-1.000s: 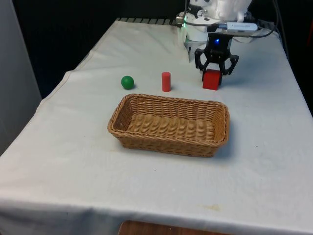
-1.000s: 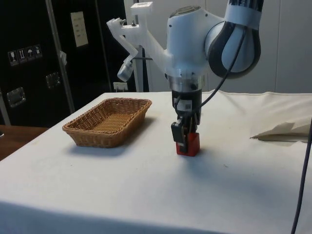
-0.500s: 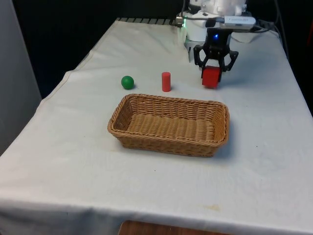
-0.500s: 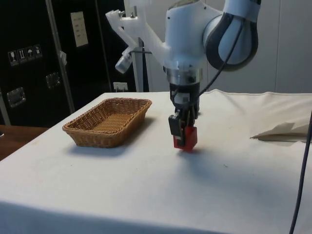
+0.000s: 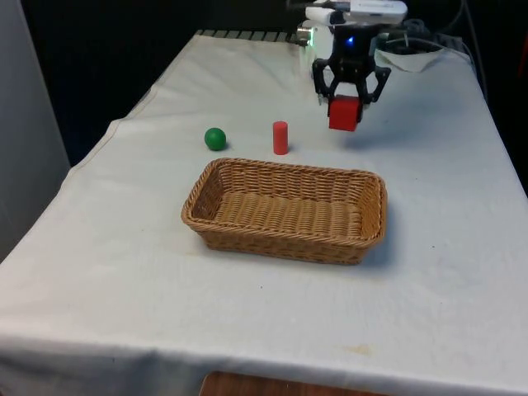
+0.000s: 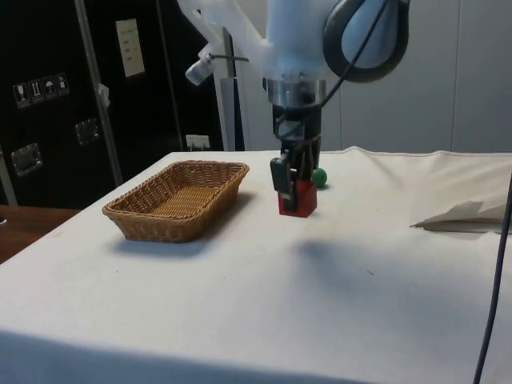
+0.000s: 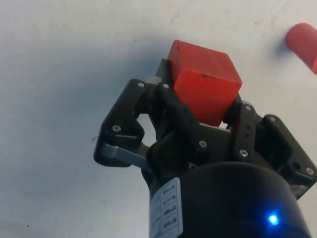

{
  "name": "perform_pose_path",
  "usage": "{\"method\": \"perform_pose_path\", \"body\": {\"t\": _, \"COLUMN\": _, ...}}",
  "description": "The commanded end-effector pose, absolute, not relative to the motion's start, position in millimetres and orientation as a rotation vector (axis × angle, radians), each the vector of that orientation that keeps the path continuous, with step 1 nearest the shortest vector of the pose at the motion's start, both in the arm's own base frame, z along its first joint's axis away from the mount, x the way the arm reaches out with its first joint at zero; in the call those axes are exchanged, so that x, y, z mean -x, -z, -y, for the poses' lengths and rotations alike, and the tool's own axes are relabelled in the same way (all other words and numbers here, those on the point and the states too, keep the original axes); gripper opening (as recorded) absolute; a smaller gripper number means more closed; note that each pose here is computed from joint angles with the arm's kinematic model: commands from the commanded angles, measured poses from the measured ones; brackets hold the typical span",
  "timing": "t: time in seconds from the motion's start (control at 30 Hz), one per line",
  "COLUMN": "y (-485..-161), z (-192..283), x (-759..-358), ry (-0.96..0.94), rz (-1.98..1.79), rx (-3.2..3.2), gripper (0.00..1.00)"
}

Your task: Pick up the object to the left of the cylinder and place it into the basket.

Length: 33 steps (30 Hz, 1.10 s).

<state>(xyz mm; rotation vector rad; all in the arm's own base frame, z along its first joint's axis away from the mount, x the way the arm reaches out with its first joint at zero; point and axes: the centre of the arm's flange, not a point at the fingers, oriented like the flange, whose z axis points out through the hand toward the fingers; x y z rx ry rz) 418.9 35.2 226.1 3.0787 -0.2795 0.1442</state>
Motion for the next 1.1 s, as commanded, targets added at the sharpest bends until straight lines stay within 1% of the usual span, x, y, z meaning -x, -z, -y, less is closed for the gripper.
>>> {"method": "perform_pose_path", "body": {"t": 0.0, "y": -229.0, "z": -30.3, "x": -421.7, "ry": -0.144, "rz": 0.280, "rx": -3.072, "gripper": 0.01}}
{"method": "perform_pose_path", "body": {"t": 0.6, "y": -257.1, "z": 5.9, "x": -455.7, "ry": -0.174, "rz": 0.282, "rx": -3.059, "gripper": 0.01}}
{"method": "perform_pose_path", "body": {"t": 0.87, "y": -276.4, "z": 16.9, "x": -476.6, "ry": -0.182, "rz": 0.279, "rx": -3.051, "gripper": 0.01}}
{"method": "perform_pose_path", "body": {"t": 0.9, "y": -282.9, "z": 19.5, "x": -481.9, "ry": -0.188, "rz": 0.281, "rx": -3.049, "gripper": 0.01}}
{"method": "perform_pose_path", "body": {"t": 0.93, "y": -279.6, "z": 18.3, "x": -481.6, "ry": -0.195, "rz": 0.278, "rx": -3.043, "gripper": 0.01}}
{"method": "perform_pose_path", "body": {"t": 1.07, "y": -294.3, "z": 22.7, "x": -492.0, "ry": -0.195, "rz": 0.278, "rx": -3.044, "gripper": 0.01}}
